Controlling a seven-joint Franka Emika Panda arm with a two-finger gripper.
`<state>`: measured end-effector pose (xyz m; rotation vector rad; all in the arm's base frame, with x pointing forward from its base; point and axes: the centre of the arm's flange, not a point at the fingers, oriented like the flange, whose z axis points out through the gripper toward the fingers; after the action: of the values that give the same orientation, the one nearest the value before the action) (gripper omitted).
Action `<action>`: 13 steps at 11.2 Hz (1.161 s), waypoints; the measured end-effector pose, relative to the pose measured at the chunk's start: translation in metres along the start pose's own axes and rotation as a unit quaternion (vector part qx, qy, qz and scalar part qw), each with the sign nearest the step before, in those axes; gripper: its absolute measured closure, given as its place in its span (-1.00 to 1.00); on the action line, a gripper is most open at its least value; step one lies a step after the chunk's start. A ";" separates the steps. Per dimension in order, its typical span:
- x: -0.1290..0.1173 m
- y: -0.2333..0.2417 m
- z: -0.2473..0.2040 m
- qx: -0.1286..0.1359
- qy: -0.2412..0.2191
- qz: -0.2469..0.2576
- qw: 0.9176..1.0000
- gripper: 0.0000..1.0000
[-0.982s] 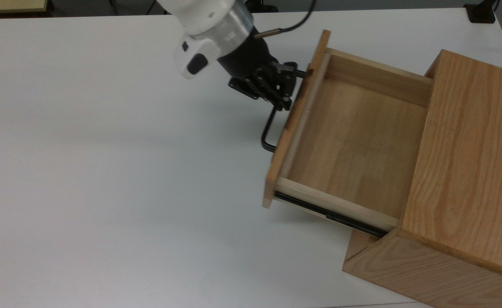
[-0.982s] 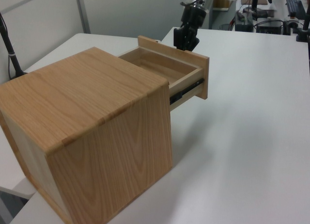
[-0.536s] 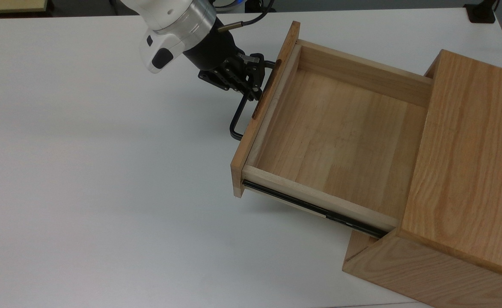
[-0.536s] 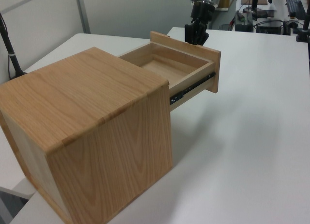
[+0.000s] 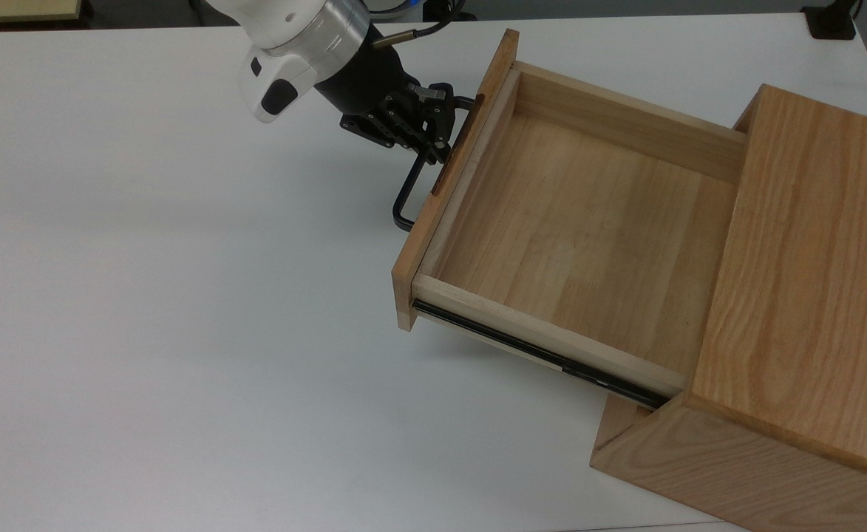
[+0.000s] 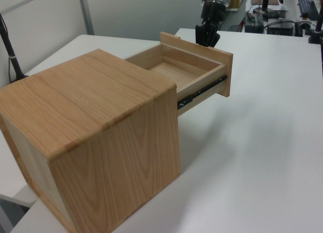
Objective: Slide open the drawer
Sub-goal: 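Pull the black handle away from the cabinet, sliding the drawer out, then open the gripper, release the handle and lift the gripper away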
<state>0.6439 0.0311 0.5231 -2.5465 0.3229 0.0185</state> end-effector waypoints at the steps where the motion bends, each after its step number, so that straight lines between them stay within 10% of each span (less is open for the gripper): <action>1: -0.001 0.001 0.000 -0.001 -0.005 -0.001 1.000 0.73; 13: -0.036 0.011 0.001 -0.008 -0.048 0.002 0.999 0.73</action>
<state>0.6065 0.0309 0.5199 -2.5505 0.2920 0.1461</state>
